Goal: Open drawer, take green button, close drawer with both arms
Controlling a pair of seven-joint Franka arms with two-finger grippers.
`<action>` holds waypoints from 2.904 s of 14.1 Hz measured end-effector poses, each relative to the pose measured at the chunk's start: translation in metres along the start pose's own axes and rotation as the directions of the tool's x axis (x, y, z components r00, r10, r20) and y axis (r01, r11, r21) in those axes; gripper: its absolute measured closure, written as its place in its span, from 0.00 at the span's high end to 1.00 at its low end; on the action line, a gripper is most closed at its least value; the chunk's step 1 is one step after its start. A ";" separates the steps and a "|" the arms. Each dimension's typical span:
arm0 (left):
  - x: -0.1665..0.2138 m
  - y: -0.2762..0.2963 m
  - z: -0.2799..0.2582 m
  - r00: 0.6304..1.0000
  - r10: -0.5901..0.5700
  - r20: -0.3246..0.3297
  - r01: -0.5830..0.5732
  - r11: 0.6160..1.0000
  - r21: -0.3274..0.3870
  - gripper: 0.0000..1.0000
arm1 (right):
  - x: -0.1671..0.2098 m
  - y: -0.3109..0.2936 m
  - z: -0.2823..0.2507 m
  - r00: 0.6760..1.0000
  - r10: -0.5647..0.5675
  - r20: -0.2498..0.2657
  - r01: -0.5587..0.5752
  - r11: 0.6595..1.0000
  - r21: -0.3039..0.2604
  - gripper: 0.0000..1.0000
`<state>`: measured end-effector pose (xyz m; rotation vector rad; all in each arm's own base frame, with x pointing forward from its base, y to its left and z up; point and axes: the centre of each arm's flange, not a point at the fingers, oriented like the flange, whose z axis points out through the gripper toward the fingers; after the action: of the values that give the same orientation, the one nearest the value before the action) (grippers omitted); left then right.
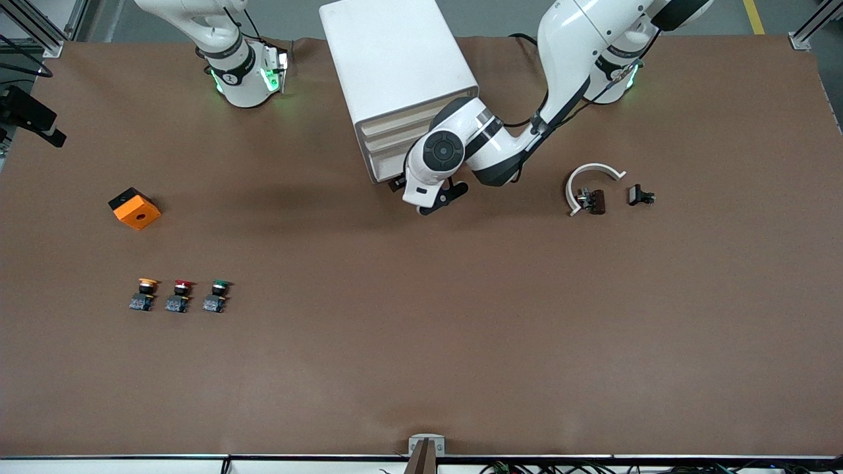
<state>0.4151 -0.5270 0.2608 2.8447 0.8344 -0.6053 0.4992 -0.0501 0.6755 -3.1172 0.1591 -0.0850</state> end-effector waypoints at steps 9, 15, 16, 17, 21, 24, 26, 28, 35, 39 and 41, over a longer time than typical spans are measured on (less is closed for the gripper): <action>0.132 -0.032 -0.132 0.990 -0.082 -0.119 0.074 0.995 -0.065 1.00 | 0.001 -0.001 0.000 1.000 -0.002 -0.006 0.002 1.000 0.000 1.00; 0.187 -0.103 -0.235 0.988 0.012 -0.155 -0.004 0.999 0.054 1.00 | 0.001 -0.001 0.001 1.000 -0.002 -0.005 0.002 1.000 0.000 1.00; 0.194 -0.119 -0.254 0.987 0.038 -0.156 -0.027 0.997 0.070 1.00 | 0.001 -0.001 0.001 1.000 -0.002 -0.005 0.002 1.000 0.000 1.00; 0.201 -0.136 -0.272 0.985 0.066 -0.158 -0.053 0.995 0.083 1.00 | 0.001 -0.001 0.001 1.000 -0.001 -0.004 0.001 1.000 0.000 1.00; 0.215 -0.191 -0.325 0.966 0.207 -0.155 -0.185 0.972 0.146 1.00 | 0.001 0.000 0.002 1.000 -0.001 -0.003 0.001 1.000 0.000 1.00; 0.221 -0.232 -0.360 0.946 0.290 -0.147 -0.263 0.948 0.181 1.00 | 0.001 -0.001 0.002 1.000 -0.001 -0.003 0.001 1.000 0.000 1.00; 0.220 -0.264 -0.387 0.929 0.336 -0.157 -0.308 0.935 0.178 1.00 | 0.001 0.000 0.002 1.000 -0.001 -0.004 0.001 1.000 0.000 1.00; 0.213 -0.296 -0.406 0.910 0.379 -0.170 -0.349 0.919 0.183 1.00 | 0.001 0.000 0.002 1.000 -0.001 -0.007 0.001 1.000 0.000 1.00; 0.203 -0.391 -0.462 0.846 0.475 -0.243 -0.443 0.879 0.175 1.00 | 0.002 0.000 0.002 1.000 0.000 -0.008 0.000 1.000 0.000 1.00; 0.187 -0.389 -0.484 0.823 0.485 -0.297 -0.452 0.875 0.176 1.00 | 0.002 0.000 0.002 1.000 0.000 -0.008 0.000 1.000 0.000 1.00; 0.185 -0.386 -0.487 0.817 0.488 -0.306 -0.455 0.873 0.178 1.00 | 0.002 0.000 0.002 1.000 0.001 -0.008 -0.001 1.000 0.000 1.00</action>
<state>0.5155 -0.0040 0.6315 3.1156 0.0934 -0.0828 0.5009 -0.0505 0.6733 -3.1171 0.1601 -0.0969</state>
